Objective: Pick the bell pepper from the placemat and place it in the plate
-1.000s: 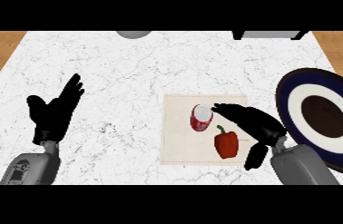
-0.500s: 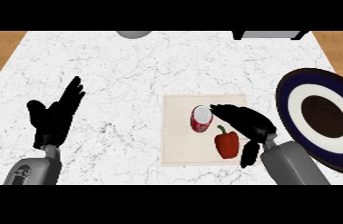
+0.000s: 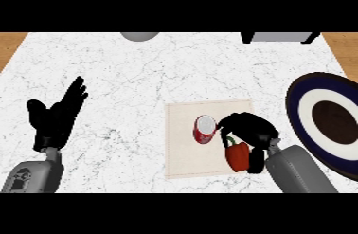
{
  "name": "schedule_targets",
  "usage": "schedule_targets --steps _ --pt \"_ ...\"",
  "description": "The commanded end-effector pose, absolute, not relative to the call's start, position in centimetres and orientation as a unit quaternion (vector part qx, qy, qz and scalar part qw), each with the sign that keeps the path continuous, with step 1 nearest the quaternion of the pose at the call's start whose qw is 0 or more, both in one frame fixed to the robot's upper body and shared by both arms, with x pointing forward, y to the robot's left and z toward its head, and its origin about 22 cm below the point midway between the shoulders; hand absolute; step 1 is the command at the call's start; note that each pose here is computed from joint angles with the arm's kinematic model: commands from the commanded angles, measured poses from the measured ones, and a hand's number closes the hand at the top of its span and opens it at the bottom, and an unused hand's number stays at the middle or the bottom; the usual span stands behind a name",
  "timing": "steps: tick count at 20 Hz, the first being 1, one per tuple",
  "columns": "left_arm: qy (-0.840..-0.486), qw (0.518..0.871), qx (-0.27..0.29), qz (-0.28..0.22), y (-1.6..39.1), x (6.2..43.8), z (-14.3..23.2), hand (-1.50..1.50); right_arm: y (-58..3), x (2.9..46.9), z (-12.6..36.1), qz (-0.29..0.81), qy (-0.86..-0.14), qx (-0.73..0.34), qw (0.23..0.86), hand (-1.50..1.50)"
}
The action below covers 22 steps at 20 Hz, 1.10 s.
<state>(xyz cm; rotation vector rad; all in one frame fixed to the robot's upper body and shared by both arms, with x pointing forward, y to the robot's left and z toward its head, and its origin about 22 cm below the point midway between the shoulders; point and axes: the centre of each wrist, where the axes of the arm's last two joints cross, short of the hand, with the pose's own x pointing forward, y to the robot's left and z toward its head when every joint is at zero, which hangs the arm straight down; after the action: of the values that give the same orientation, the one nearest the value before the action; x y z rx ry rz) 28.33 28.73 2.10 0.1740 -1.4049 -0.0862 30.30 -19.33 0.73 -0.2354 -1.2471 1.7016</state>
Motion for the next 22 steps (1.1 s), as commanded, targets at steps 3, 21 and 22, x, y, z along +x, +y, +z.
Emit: schedule_targets --steps 3,21,22 --pt "-0.651 0.754 0.075 -0.038 28.3 28.0 2.8 0.0 -17.3 28.3 -1.0 0.689 -0.527 -0.066 0.493 1.5" --pt "-0.644 0.76 0.089 -0.02 29.4 27.0 1.6 0.0 -28.7 16.4 13.9 0.333 -0.772 -0.285 0.46 1.5" --pt "-0.643 0.759 0.097 -0.021 29.9 27.9 2.6 0.0 -28.7 15.9 15.4 0.317 -0.779 -0.299 0.451 1.5"
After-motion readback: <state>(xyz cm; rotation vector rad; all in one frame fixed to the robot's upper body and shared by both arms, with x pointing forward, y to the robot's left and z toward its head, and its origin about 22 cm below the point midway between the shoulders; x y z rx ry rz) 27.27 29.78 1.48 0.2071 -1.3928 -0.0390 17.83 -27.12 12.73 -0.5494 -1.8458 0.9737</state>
